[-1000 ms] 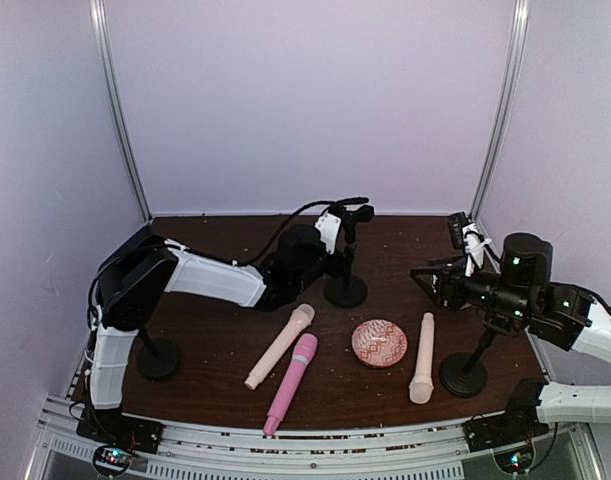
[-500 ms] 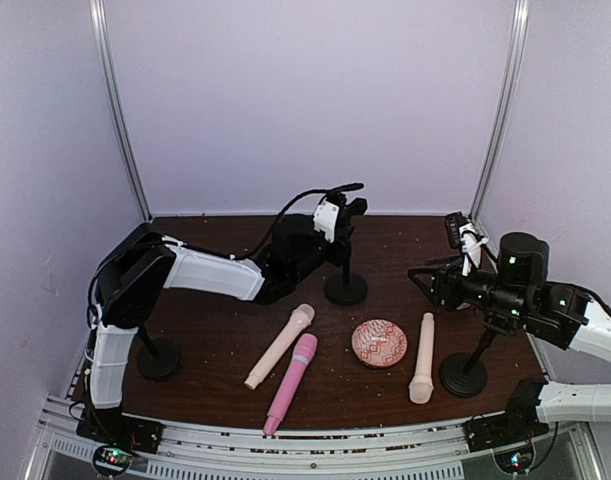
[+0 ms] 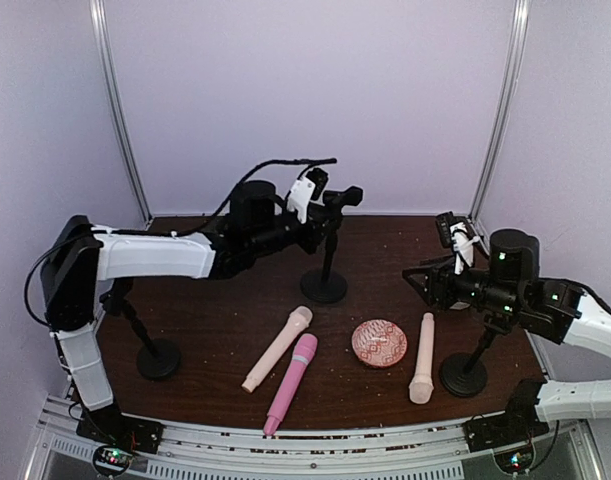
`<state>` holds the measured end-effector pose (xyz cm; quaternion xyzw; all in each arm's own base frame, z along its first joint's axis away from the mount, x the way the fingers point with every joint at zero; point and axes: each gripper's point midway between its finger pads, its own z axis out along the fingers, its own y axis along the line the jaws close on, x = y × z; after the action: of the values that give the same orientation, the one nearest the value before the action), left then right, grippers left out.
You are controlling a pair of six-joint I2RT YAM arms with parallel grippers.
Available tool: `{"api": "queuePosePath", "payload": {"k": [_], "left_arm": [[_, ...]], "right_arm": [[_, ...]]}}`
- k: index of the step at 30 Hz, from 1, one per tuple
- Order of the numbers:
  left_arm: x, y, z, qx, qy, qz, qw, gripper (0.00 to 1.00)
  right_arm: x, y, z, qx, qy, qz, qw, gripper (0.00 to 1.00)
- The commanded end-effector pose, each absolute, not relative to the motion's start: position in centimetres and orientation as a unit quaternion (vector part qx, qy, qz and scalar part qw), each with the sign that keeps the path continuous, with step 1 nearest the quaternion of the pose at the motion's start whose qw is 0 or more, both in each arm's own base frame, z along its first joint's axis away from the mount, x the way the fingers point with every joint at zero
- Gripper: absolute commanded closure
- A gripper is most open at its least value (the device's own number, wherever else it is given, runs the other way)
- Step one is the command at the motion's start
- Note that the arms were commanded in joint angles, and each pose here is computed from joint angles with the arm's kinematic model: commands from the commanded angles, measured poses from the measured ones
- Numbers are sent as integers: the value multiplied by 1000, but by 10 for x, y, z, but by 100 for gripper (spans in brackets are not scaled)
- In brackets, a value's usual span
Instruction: Attach the microphones to the stand
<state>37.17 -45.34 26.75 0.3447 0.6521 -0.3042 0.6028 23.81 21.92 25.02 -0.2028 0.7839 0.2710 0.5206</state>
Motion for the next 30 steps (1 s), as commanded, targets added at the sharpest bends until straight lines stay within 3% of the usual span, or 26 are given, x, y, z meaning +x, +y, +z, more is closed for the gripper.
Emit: {"api": "queuePosePath", "payload": {"k": [1,10,16,30], "left_arm": [[331,-435,383,379,568,-380,624,100],[284,-394,426,366,536,-471,598,100],[276,-375,433,347,524,-525,574,100],[258,-367,430,351,514,-555,552,100]], "right_arm": [[247,230,297,-206,751,285,559,48],[250,296,333,-274,692,370,556,49],[241,351,344,-354,661,375,545,42],[258,405,350,-369,669,377,524,48]]}}
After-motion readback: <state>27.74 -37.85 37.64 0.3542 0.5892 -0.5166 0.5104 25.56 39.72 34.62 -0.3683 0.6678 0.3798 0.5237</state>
